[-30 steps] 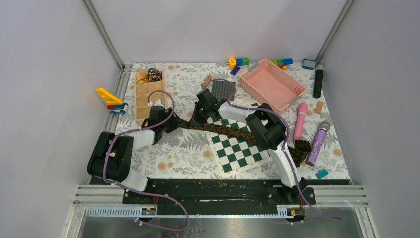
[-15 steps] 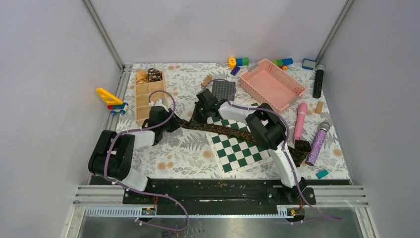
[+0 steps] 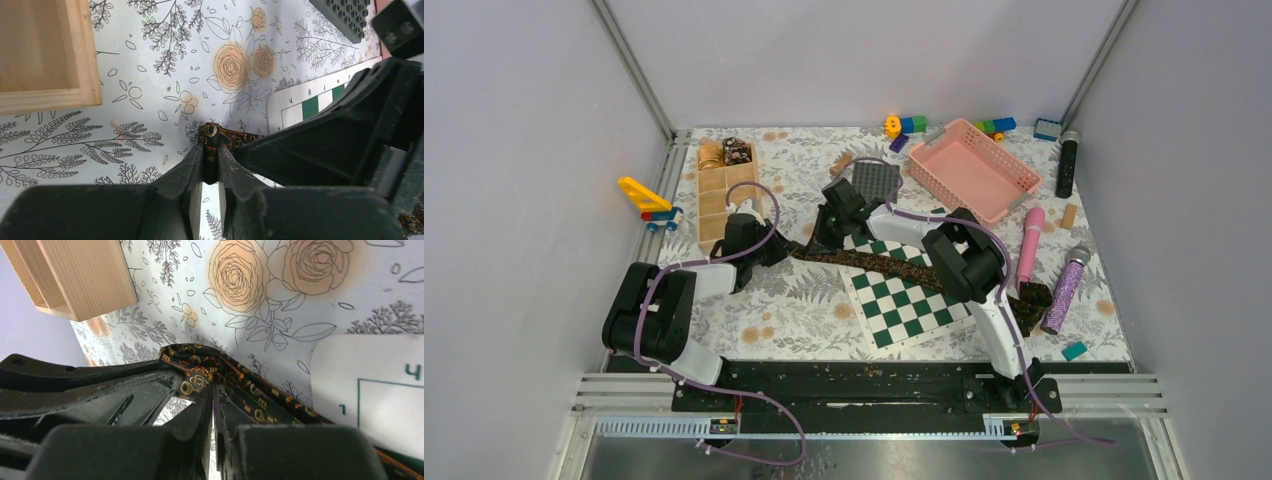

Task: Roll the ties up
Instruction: Roll the tie at the center of the board.

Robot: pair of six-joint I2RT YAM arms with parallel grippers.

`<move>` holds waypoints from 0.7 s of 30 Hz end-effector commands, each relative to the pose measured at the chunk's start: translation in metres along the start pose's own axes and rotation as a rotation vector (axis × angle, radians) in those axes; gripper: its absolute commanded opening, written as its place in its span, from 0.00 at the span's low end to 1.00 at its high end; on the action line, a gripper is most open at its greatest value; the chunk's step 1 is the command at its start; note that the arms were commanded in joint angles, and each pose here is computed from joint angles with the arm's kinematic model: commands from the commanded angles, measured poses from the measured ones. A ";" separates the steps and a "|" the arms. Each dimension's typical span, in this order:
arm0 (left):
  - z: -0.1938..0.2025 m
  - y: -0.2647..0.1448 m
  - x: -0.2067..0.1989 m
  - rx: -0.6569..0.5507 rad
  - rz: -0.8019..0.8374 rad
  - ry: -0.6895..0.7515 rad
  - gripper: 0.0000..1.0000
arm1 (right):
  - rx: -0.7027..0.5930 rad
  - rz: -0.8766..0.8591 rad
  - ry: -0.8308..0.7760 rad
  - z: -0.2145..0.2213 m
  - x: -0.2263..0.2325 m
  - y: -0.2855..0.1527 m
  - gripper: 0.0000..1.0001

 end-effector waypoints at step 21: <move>-0.002 -0.010 -0.039 -0.122 -0.136 0.289 0.12 | -0.199 0.035 0.008 -0.004 -0.045 -0.112 0.13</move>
Point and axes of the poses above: each gripper's point midway between its finger pads, its own y axis out along the fingers, its own x axis along the line the jaws close on, z = x × y, the point moved 10 cm from there along -y, back along the fingers, and after that the axes turned 13 degrees about -y, right-handed, at the moved point
